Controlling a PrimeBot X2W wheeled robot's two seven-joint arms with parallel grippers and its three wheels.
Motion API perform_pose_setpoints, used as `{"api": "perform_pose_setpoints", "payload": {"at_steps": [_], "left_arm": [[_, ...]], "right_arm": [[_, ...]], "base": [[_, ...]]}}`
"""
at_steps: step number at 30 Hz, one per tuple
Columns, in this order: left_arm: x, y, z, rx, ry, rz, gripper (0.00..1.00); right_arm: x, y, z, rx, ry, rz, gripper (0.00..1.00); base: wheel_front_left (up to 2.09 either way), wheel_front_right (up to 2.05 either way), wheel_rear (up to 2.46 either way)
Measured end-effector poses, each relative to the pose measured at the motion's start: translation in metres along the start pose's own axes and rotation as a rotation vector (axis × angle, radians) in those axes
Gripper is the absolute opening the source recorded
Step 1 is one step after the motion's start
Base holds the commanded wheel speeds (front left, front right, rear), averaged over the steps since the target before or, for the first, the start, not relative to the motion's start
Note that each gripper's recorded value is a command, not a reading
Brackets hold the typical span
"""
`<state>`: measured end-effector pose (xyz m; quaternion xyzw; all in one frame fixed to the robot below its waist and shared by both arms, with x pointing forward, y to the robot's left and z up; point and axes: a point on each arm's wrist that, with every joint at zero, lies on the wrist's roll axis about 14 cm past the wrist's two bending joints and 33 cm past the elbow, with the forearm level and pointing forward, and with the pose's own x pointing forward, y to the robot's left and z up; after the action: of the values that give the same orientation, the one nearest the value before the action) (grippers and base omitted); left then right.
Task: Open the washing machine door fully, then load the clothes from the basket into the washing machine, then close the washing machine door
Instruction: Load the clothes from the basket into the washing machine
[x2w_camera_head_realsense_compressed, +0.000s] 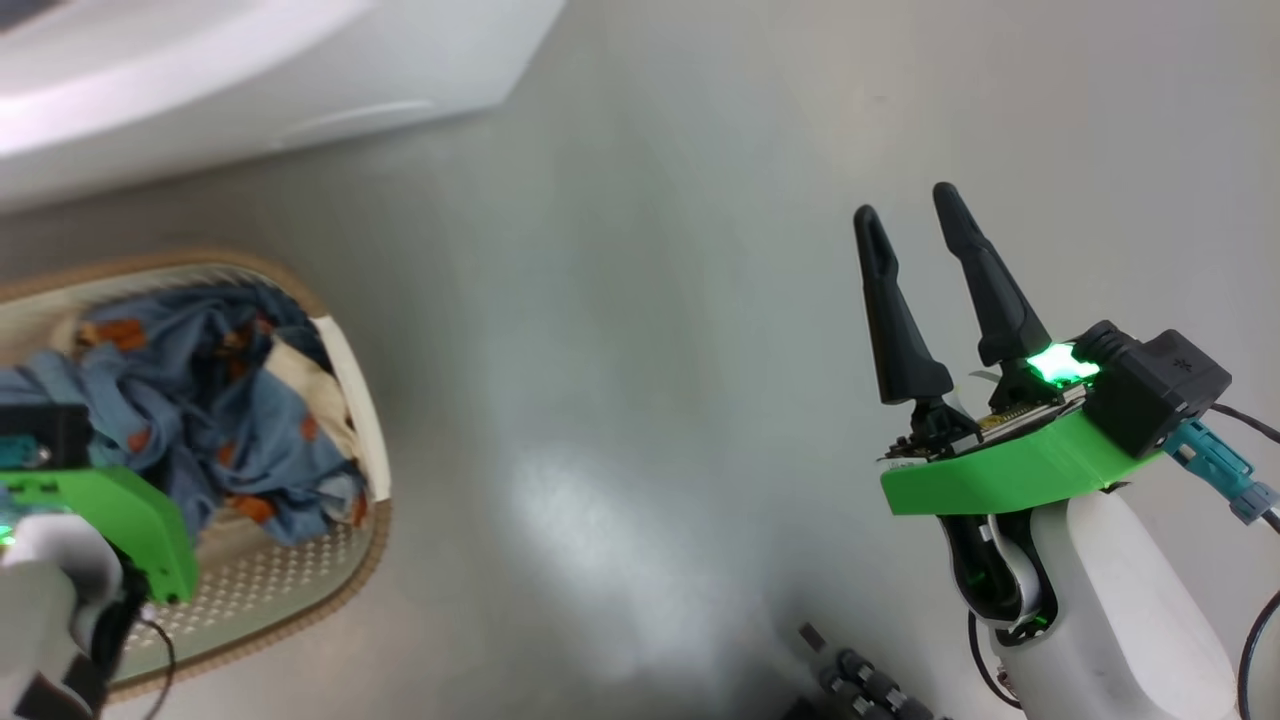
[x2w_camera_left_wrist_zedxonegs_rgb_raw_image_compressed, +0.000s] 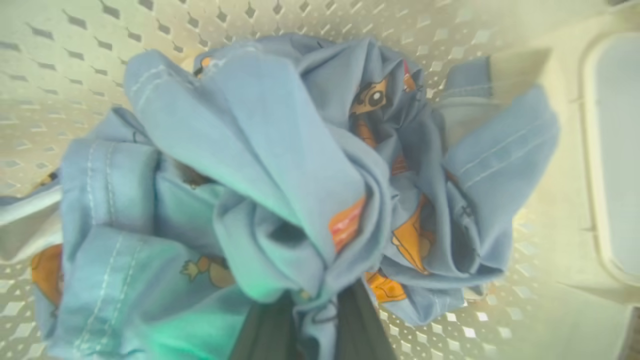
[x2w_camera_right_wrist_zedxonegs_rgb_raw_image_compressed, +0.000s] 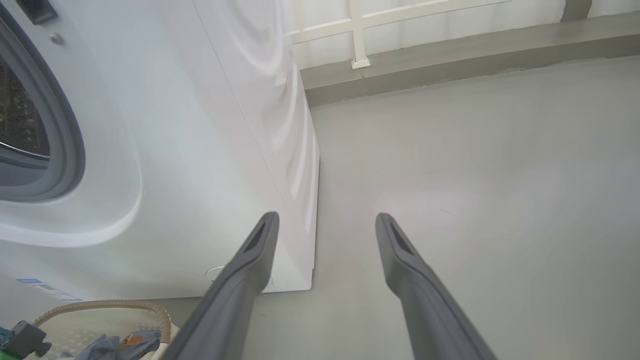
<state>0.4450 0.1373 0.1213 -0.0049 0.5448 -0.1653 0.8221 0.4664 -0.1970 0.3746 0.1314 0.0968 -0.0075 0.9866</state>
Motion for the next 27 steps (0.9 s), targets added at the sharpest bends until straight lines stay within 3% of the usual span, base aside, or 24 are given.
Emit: {"api": "perform_pose_setpoints", "payload": {"at_steps": [19,27], "left_arm": [[-0.104,-0.020,0.048,-0.108,-0.348,-0.033,0.00],[-0.171,-0.022,0.067,-0.167,-0.546,-0.031,0.00]], "right_arm": [[-0.019,0.034,0.058,-0.003,-0.131,0.077,1.00],[-0.045,0.043,0.083,-0.019,-0.177,0.124,1.00]], "base": [[0.00,0.00,0.00],[0.00,0.00,0.00]]}}
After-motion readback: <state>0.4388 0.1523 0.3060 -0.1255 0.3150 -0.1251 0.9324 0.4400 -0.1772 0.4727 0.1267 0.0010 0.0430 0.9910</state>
